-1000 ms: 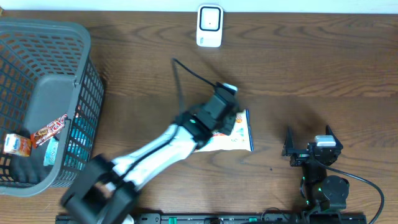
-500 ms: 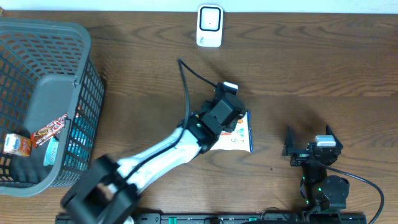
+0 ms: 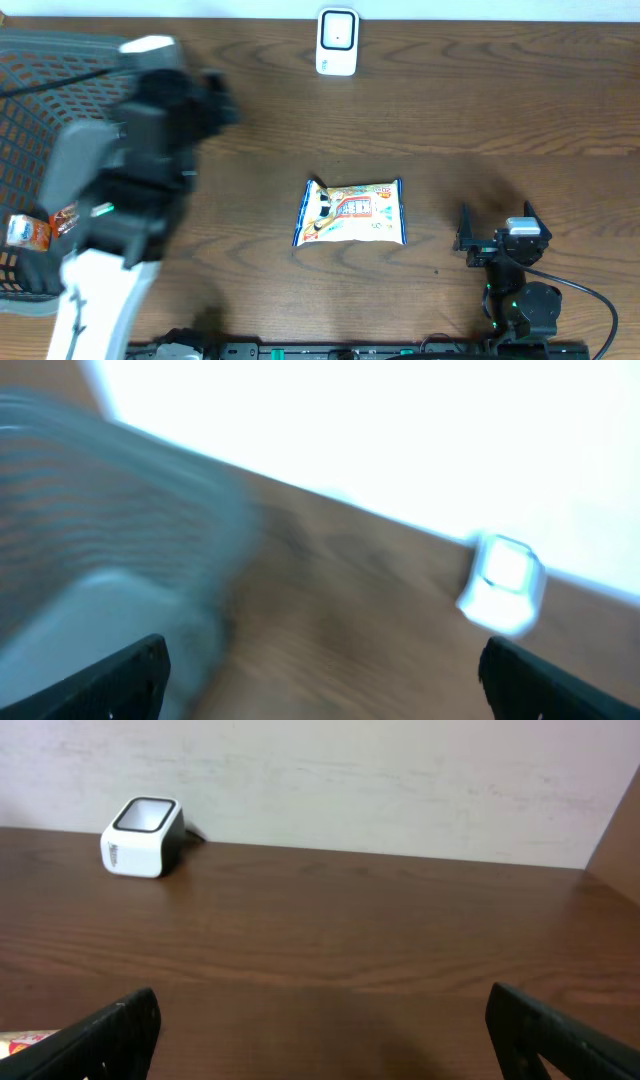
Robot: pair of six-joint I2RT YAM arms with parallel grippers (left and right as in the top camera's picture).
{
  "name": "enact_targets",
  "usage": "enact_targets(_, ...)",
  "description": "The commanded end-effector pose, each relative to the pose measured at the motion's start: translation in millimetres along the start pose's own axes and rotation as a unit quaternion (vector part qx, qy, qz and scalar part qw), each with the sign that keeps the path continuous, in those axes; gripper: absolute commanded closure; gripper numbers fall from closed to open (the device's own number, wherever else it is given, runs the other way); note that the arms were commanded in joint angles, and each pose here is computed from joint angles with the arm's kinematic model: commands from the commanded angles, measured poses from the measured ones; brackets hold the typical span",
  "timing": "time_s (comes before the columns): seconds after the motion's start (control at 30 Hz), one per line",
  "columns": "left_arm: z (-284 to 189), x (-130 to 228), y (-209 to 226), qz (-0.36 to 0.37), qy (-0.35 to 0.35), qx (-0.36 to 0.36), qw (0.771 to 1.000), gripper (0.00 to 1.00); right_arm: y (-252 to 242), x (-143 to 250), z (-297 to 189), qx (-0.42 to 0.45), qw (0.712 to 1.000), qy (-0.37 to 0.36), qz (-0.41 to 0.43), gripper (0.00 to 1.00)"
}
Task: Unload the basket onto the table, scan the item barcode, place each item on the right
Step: 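Return the left gripper to the basket and grasp the teal bottle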
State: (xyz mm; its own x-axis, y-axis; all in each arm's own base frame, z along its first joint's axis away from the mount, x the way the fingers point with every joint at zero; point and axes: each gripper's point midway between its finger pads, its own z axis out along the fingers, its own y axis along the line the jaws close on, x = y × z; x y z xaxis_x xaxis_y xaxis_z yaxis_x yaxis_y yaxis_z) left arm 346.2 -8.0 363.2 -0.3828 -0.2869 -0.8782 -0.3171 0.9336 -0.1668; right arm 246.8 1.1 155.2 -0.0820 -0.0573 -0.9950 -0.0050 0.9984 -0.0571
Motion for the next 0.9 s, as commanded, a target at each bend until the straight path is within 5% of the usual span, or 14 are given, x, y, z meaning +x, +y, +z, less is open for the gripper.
enact_targets(0.0,-8.0,-24.3,64.6,-0.091,-0.023,-0.085,0.992,0.01,2.7,0.7,-0.1,-0.006,1.000,0.001,-0.005,0.01)
enact_targets(0.13,1.8,11.1,147.5,-0.225,0.054,-0.182,0.956,0.01,2.7,0.7,-0.1,-0.006,1.000,0.001,-0.005,0.01)
enact_targets(0.3,26.6,52.5,189.7,-0.283,0.163,-0.191,0.926,0.01,2.6,0.7,-0.1,-0.006,1.000,0.001,-0.005,0.01)
enact_targets(0.6,77.9,124.7,206.2,-0.116,0.334,-0.111,0.929,0.01,2.7,0.7,-0.1,-0.006,1.000,0.001,-0.005,0.01)
enact_targets(0.87,95.3,202.1,213.7,-0.101,0.417,-0.100,0.898,0.02,2.7,0.7,-0.1,-0.006,1.000,0.001,-0.005,0.01)
